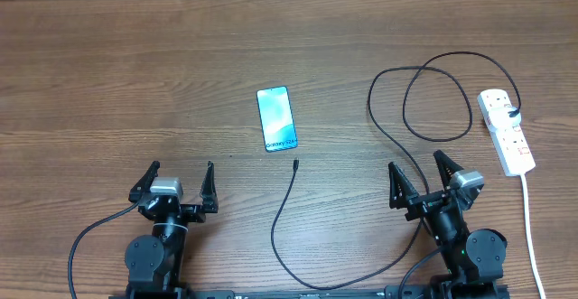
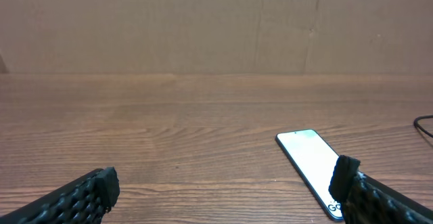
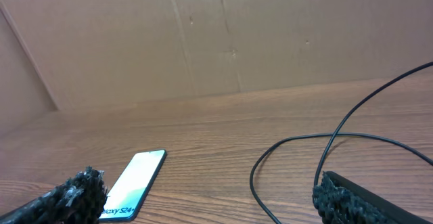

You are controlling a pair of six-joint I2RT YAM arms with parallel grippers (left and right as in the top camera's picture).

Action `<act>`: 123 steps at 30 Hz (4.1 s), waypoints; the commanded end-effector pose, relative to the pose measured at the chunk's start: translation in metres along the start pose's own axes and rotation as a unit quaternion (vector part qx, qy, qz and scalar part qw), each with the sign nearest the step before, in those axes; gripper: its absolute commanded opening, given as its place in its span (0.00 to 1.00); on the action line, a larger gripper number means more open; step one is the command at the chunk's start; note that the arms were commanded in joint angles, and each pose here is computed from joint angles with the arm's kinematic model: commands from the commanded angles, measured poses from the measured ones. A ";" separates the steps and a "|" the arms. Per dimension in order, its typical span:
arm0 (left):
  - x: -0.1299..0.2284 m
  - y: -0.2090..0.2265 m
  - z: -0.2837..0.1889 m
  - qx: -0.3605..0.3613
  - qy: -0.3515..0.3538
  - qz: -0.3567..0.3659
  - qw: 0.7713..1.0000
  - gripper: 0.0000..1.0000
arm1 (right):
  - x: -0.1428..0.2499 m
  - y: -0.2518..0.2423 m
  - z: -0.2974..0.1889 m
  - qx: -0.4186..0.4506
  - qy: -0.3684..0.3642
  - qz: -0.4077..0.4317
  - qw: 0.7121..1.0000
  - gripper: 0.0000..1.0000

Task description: Plug charger to phone and switch on socket

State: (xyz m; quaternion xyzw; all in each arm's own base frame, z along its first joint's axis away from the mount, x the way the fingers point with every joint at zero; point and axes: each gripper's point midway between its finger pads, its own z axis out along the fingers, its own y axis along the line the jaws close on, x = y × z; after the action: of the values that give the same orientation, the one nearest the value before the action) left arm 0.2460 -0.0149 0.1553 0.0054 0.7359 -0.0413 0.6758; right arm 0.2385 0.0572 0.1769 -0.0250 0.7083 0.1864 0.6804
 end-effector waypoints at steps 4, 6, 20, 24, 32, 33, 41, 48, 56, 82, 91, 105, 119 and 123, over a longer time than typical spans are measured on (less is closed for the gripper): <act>0.001 0.001 0.000 -0.002 0.000 0.005 1.000 1.00 | 0.002 -0.001 0.000 0.003 -0.001 0.003 1.000 1.00; 0.001 0.001 0.000 -0.002 0.000 0.005 1.000 1.00 | 0.002 -0.001 0.000 0.003 -0.001 0.003 1.000 1.00; 0.001 0.001 0.000 -0.002 0.000 0.005 1.000 0.99 | 0.002 -0.001 0.000 0.003 -0.001 0.003 1.000 1.00; 0.001 0.001 0.000 -0.002 0.000 0.005 1.000 0.99 | 0.002 -0.001 0.000 0.003 -0.001 0.003 1.000 1.00; 0.001 0.001 0.000 -0.002 0.000 0.005 1.000 1.00 | 0.002 -0.001 0.000 0.003 -0.001 0.003 1.000 1.00; 0.001 0.001 0.000 -0.002 0.000 0.005 1.000 1.00 | 0.002 -0.001 0.000 0.003 -0.001 0.003 1.000 1.00; 0.001 0.001 0.000 -0.002 0.000 0.005 1.000 1.00 | 0.002 -0.001 0.000 0.003 -0.001 0.003 1.000 1.00; 0.001 0.001 0.000 -0.002 0.000 0.005 1.000 1.00 | 0.002 -0.001 0.000 0.003 -0.001 0.003 1.000 1.00; 0.001 0.002 0.000 -0.004 -0.001 0.005 1.000 1.00 | 0.002 -0.001 0.000 0.003 -0.001 0.003 1.000 1.00; -0.190 -0.051 -0.070 0.118 -0.015 -0.077 0.990 1.00 | 0.002 -0.001 0.000 0.003 -0.001 0.003 1.000 1.00; -0.233 -0.083 -0.046 0.185 0.223 -0.080 0.954 1.00 | 0.002 -0.001 0.000 0.003 -0.001 0.003 1.000 1.00; -0.172 -0.111 0.007 0.215 0.536 -0.226 0.784 1.00 | 0.002 -0.001 0.000 0.003 -0.001 0.003 1.000 1.00; -0.103 -0.130 0.057 0.189 0.649 -0.269 0.686 0.05 | 0.002 -0.001 0.000 0.003 -0.001 0.003 1.000 1.00; -0.084 -0.141 0.068 0.177 0.664 -0.251 0.682 0.04 | 0.002 -0.001 0.000 0.003 -0.001 0.003 1.000 1.00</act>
State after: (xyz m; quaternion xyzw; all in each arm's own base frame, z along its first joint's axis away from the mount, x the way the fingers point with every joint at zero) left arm 0.3068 -0.1442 0.2485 -0.0324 0.9418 -0.3335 -0.0281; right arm 0.2385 0.0571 0.1763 -0.0236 0.7093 0.1870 0.6793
